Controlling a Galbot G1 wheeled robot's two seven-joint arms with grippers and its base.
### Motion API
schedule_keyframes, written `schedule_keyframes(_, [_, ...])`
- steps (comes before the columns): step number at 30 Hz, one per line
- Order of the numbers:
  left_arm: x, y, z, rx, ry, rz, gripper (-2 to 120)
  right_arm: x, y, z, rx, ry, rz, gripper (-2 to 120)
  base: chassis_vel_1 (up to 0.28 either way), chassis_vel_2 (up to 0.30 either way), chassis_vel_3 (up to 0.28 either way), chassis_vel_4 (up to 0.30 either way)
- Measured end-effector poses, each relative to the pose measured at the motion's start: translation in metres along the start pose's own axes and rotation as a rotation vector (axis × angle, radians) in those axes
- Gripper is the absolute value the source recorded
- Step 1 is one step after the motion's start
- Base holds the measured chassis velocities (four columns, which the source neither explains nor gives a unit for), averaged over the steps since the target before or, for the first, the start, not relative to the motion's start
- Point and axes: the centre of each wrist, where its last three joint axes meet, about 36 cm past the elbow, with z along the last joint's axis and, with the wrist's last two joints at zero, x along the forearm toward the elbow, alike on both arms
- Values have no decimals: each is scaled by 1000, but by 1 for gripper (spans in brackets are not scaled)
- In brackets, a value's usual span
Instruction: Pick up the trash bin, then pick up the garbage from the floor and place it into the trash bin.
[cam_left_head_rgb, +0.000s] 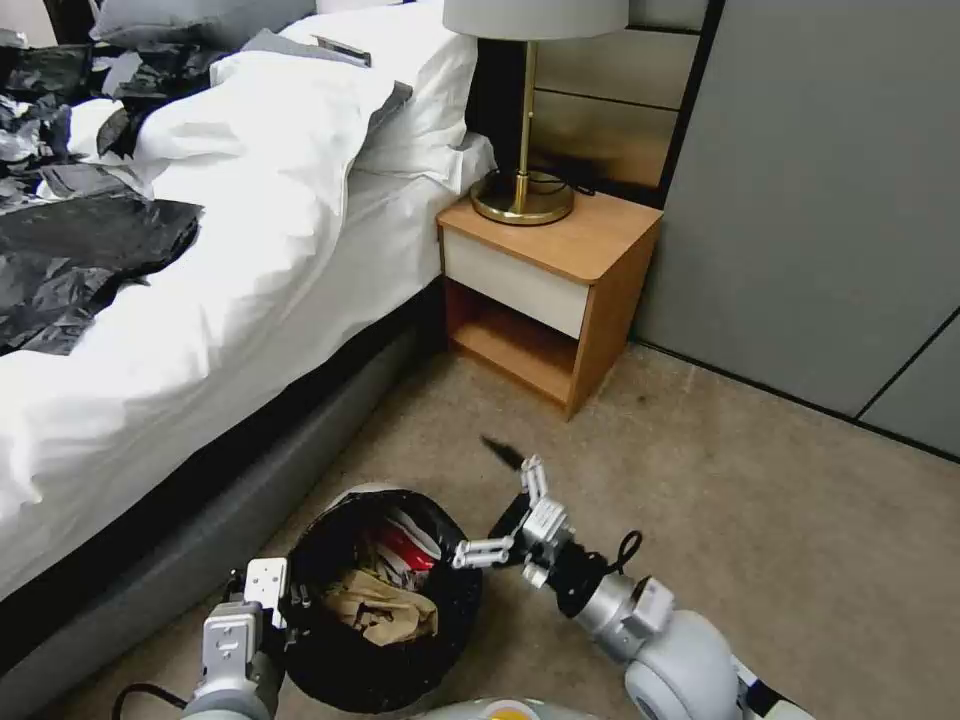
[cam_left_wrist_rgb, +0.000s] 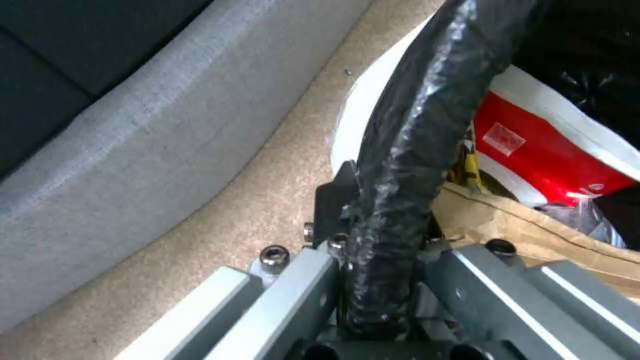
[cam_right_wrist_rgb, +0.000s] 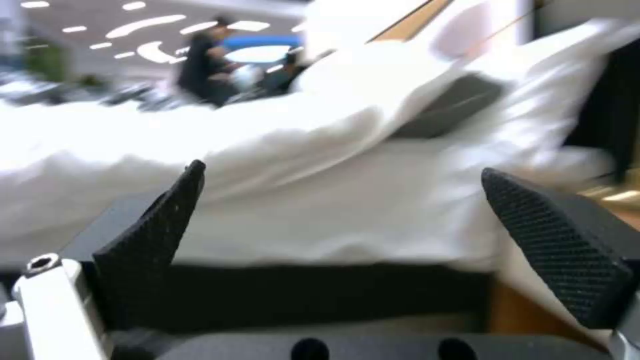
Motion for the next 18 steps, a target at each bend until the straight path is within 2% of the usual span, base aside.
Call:
schedule_keyframes(1, [0, 0, 0, 0, -1, 0, 0, 0, 0, -2, 9, -8, 24, 100, 0, 0, 0, 0])
schedule_keyframes(2, [2, 1, -2, 0, -4, -1, 0, 3, 1, -7, 40, -34, 99, 100, 0, 0, 0, 0])
schedule_keyframes(3, [2, 1, -2, 0, -4, -1, 0, 3, 1, -7, 40, -34, 99, 100, 0, 0, 0, 0])
schedule_keyframes(5, [3, 3, -4, 3, -6, 0, 0, 13, 3, -10, 58, -55, 186, 100, 0, 0, 0, 0])
schedule_keyframes(18, [10, 2, -5, 14, -1, 12, 0, 48, -10, 17, 117, -49, 355, 100, 0, 0, 0, 0])
